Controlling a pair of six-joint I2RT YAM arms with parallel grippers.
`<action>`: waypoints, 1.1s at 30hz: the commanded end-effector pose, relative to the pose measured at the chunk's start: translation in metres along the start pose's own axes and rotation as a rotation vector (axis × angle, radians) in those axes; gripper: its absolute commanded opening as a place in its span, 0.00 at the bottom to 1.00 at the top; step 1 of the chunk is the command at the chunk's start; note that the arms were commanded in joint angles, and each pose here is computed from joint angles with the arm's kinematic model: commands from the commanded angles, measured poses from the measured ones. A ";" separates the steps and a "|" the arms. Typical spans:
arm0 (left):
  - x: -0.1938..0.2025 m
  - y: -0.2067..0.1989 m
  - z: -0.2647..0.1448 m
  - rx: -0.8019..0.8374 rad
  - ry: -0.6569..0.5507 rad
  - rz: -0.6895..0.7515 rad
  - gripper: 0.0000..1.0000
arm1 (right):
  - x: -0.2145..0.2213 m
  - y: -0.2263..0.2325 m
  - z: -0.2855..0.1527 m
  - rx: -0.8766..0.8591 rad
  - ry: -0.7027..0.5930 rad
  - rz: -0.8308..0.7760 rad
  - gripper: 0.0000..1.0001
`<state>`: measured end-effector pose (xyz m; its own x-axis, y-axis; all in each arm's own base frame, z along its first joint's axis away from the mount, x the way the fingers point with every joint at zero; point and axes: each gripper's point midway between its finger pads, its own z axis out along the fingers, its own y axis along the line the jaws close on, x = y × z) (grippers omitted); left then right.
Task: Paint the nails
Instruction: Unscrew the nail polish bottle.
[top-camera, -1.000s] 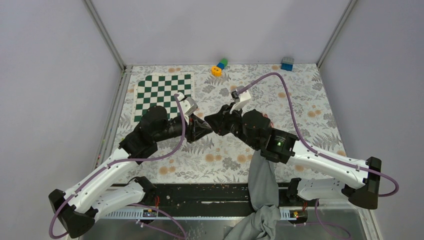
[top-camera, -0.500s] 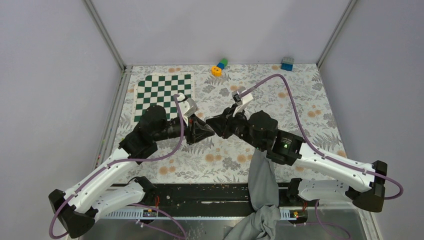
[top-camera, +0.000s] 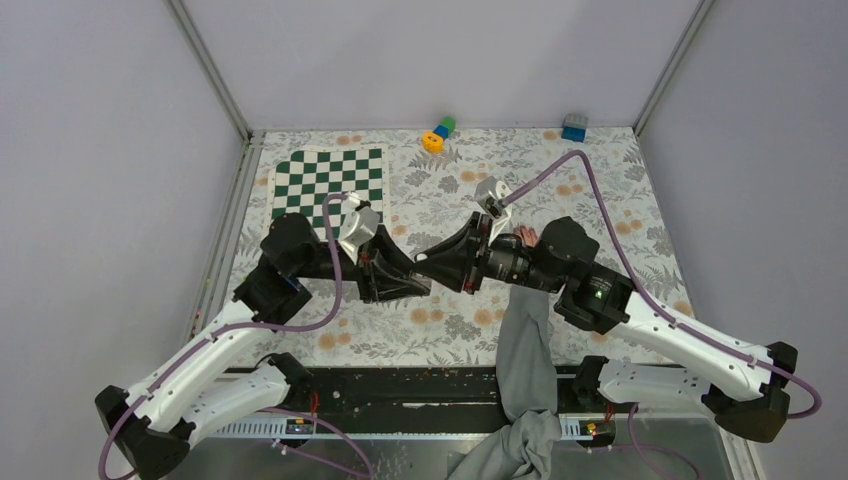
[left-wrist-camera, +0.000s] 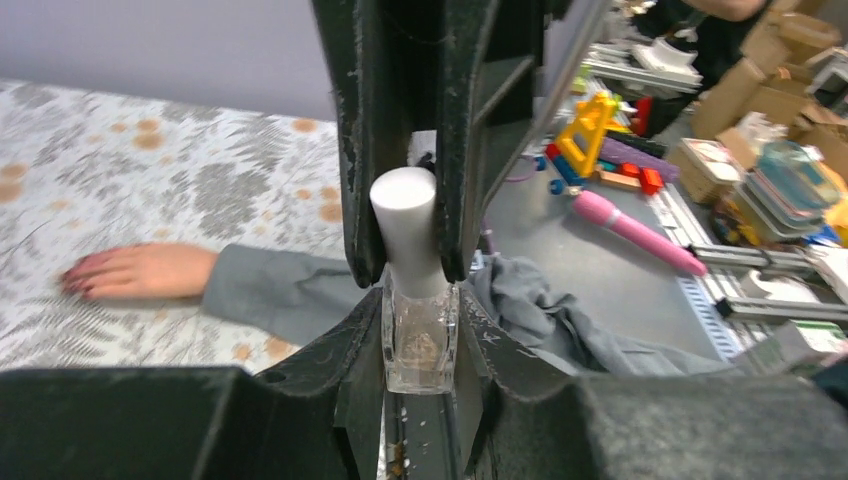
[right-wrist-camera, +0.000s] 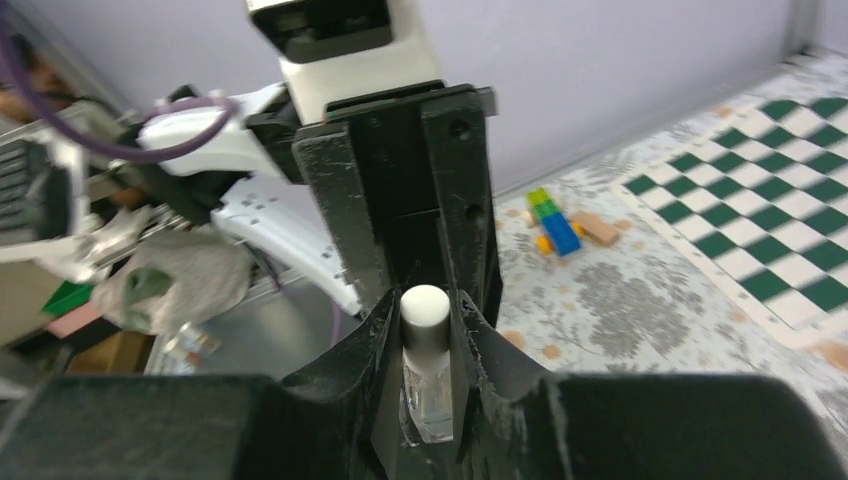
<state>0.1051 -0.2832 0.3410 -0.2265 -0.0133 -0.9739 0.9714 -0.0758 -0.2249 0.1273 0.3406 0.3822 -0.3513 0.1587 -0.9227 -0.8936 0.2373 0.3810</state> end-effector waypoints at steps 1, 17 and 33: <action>-0.008 -0.027 0.003 0.170 -0.020 0.055 0.00 | -0.014 0.063 -0.009 -0.348 -0.017 -0.014 0.00; -0.003 -0.018 0.006 0.130 0.004 0.046 0.00 | -0.025 0.049 -0.023 -0.245 -0.044 -0.120 0.00; 0.004 -0.019 0.011 0.137 0.028 0.036 0.00 | -0.040 0.044 -0.030 -0.194 -0.130 -0.131 0.00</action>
<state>0.0816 -0.2910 0.3277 -0.2444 0.0522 -0.9683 0.9430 -0.2198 -0.2499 0.0928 0.3209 0.4162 -0.2385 0.1926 -0.9519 -0.9644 0.0686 0.2555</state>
